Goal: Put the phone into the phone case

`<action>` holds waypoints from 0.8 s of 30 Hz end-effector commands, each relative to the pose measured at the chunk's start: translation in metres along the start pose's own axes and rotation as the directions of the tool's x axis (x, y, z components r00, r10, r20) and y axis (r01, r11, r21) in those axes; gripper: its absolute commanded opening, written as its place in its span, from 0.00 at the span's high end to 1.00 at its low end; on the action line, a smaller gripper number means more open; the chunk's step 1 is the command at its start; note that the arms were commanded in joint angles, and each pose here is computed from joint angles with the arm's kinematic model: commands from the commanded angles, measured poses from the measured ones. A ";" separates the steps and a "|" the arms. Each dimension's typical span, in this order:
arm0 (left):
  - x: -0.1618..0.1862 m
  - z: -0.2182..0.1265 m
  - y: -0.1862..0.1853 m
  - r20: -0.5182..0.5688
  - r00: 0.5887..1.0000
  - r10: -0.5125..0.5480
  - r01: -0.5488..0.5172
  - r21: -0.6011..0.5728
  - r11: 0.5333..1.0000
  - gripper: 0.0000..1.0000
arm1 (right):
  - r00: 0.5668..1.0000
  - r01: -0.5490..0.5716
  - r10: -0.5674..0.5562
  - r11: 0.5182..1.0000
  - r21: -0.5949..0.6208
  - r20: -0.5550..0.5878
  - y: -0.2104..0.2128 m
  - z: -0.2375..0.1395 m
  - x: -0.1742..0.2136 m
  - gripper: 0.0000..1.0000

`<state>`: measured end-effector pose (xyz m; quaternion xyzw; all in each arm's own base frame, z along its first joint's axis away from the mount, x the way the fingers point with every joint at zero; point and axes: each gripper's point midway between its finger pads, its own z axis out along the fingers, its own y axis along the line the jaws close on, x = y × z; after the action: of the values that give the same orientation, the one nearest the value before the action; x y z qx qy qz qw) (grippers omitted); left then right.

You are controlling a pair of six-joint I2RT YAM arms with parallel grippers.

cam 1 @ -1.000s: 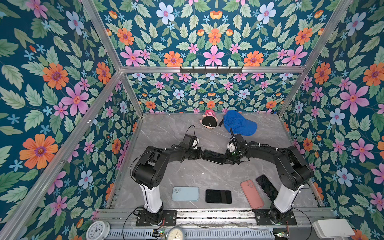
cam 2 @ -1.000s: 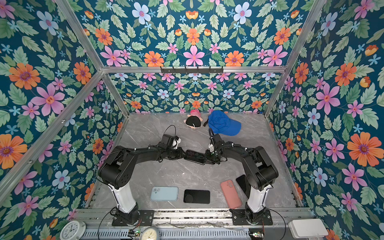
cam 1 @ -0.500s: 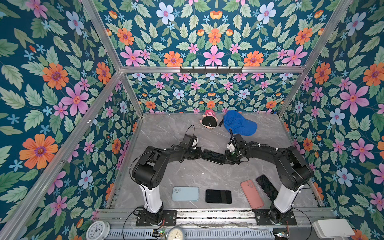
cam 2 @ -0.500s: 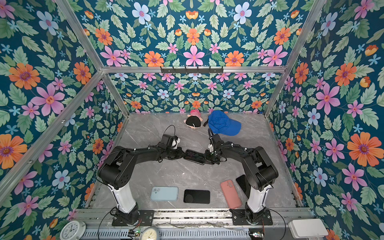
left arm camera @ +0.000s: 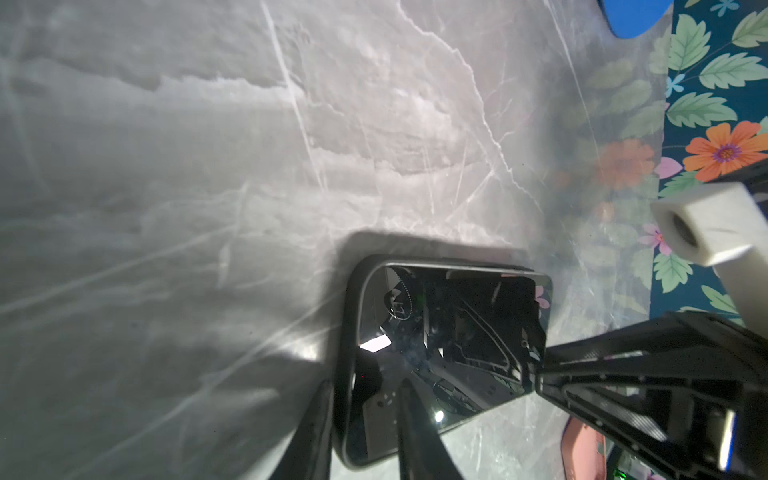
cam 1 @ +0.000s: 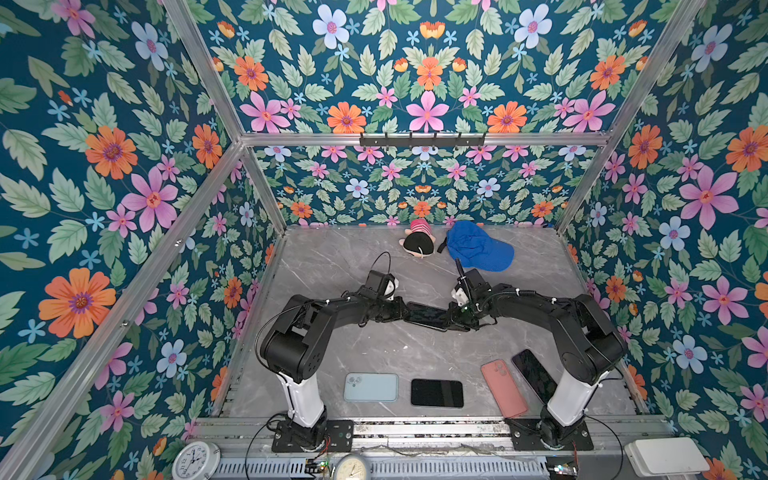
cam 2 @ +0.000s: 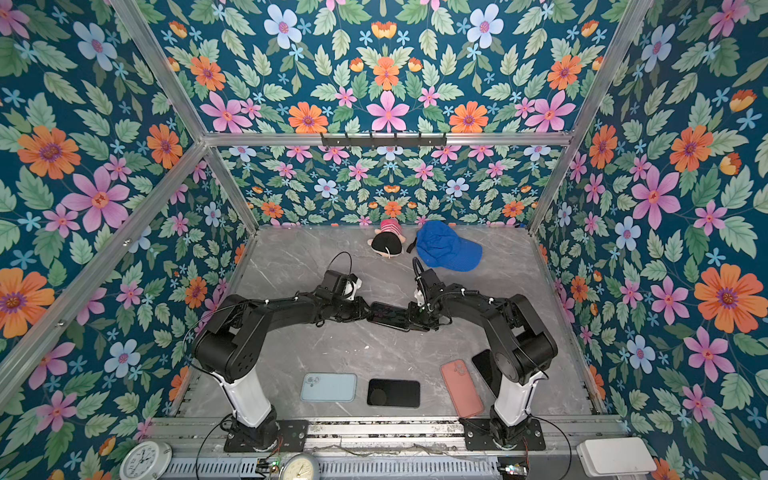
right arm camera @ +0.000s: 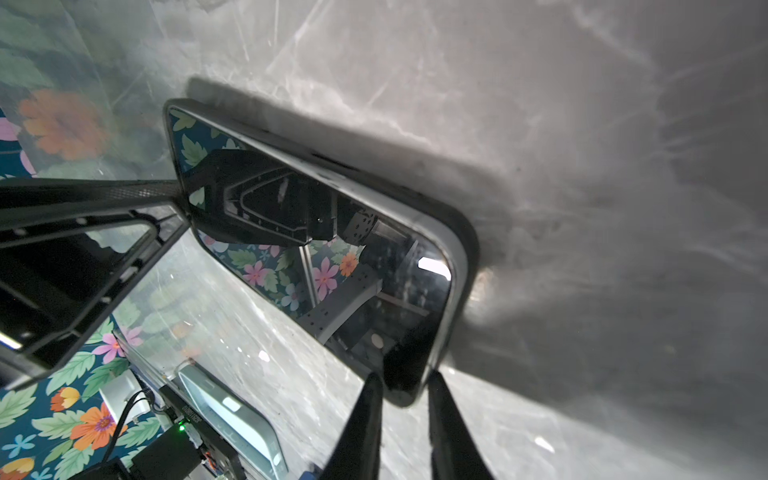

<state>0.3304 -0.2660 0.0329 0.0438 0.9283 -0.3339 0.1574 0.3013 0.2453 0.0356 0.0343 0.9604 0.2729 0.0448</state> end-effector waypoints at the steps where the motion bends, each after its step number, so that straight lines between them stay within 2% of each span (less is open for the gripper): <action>1: 0.006 -0.002 -0.014 -0.026 0.999 0.023 -0.022 0.071 0.997 0.73 | 0.999 0.035 -0.035 0.999 -0.026 0.012 0.010 -0.003 -0.001 0.71; 3: 0.008 -0.001 -0.013 -0.030 0.999 0.019 -0.017 0.074 0.997 0.74 | 0.999 0.041 -0.041 0.999 -0.020 0.014 0.010 -0.003 -0.001 0.64; 6: 0.008 -0.001 -0.013 -0.029 0.999 0.016 -0.014 0.076 0.997 0.74 | 0.999 0.052 -0.052 0.999 0.002 0.011 0.010 -0.002 0.001 0.63; 16: 0.008 0.000 -0.014 -0.026 1.000 0.010 -0.008 0.086 0.996 0.76 | 0.999 0.054 -0.054 0.998 -0.012 0.005 0.016 0.001 0.003 0.80; 24: 0.007 0.000 -0.018 -0.018 1.000 0.004 -0.002 0.105 0.994 0.76 | 0.999 0.052 -0.052 0.998 -0.039 -0.012 0.026 0.011 0.007 0.85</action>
<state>0.3267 -0.2645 0.0290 0.0392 0.9269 -0.3384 0.1572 0.2892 0.2503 0.0313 0.0237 0.9689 0.2441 0.0322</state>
